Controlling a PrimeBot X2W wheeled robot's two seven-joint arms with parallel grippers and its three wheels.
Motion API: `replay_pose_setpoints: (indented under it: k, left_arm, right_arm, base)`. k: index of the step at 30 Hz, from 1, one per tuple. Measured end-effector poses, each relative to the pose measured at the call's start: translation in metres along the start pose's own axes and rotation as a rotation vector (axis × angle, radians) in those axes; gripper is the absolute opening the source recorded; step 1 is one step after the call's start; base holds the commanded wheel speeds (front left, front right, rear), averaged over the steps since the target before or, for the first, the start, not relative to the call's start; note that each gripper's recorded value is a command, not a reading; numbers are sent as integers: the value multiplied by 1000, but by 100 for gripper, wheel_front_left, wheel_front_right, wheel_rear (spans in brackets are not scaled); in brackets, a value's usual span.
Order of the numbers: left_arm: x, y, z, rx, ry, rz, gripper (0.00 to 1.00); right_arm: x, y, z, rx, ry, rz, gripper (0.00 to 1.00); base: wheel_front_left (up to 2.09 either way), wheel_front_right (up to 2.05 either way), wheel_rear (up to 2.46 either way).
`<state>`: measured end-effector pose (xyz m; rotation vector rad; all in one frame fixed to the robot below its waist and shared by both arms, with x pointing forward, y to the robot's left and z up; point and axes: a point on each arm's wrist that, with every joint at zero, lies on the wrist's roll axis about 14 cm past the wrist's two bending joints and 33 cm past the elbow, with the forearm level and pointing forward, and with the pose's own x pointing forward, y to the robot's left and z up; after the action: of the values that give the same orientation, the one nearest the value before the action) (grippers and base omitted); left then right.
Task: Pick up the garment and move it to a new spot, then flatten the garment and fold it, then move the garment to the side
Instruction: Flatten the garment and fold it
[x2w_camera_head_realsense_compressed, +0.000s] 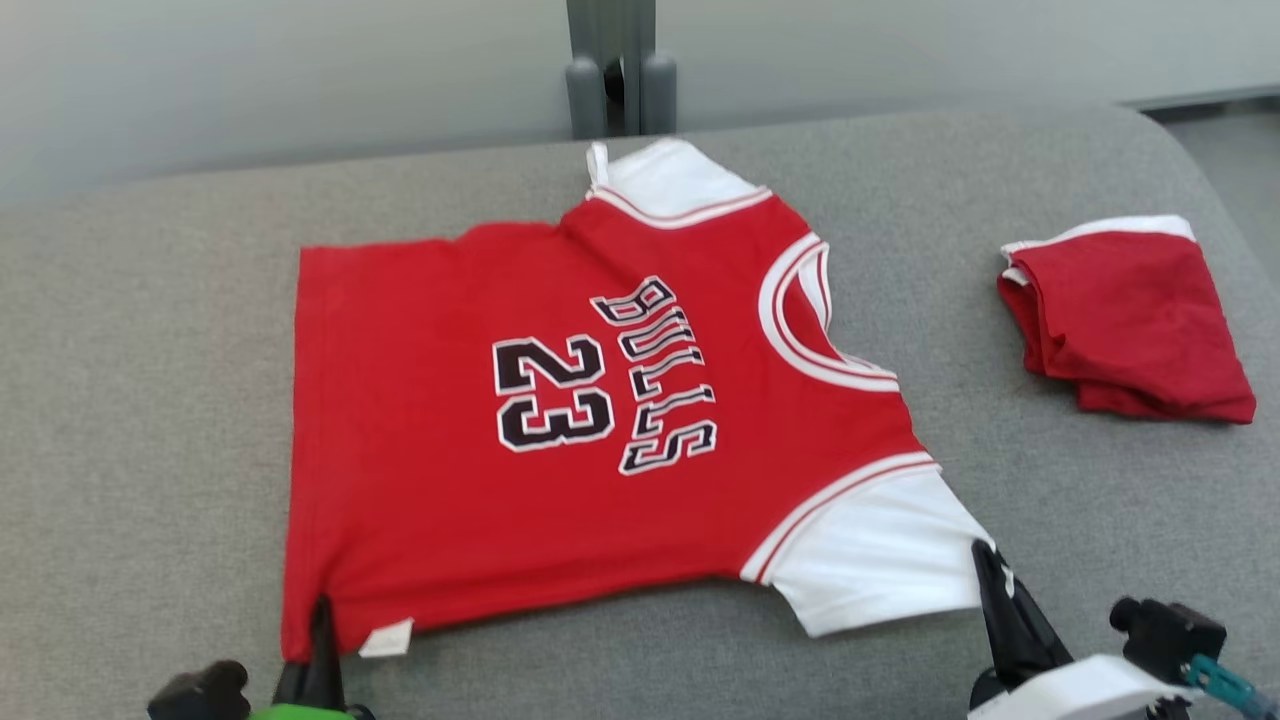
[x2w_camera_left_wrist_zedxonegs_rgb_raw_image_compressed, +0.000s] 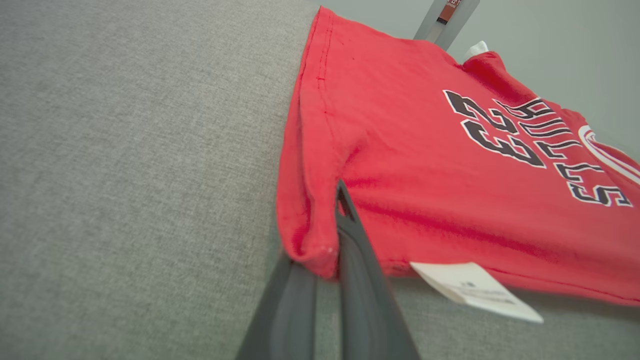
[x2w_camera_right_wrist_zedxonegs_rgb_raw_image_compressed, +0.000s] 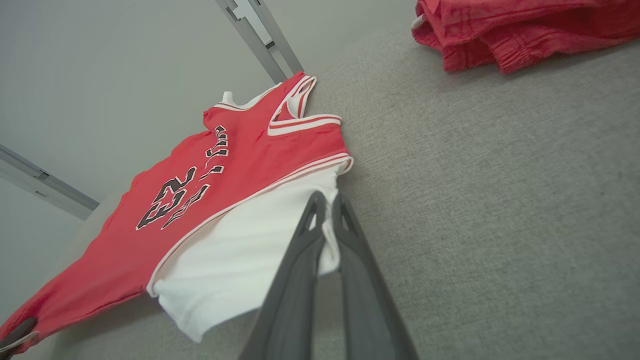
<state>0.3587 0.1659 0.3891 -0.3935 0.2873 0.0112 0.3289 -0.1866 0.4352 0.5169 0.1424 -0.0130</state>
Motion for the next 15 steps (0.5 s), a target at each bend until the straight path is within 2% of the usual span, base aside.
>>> replay_pose_setpoints:
  k: [3, 7, 11, 15]
  left_arm:
    - [-14, -7, -1, -14, -9, -23, 0]
    - [-21, -15, 12, -22, -55, -47, 0]
    - [-22, -21, 20, -20, -84, -66, 0]
    - [-4, -35, 37, -9, -121, -104, 0]
  right_arm:
    - [-14, -3, 0, 40, -6, -12, 0]
    - [-16, -3, 11, 38, -34, 6, 0]
    - [-2, 12, 24, 32, -68, 58, 0]
    - [22, 23, 40, 47, -109, 86, 0]
  base:
    - [0, 0, 0]
    - [0, 0, 0]
    - [0, 0, 0]
    - [0, 0, 0]
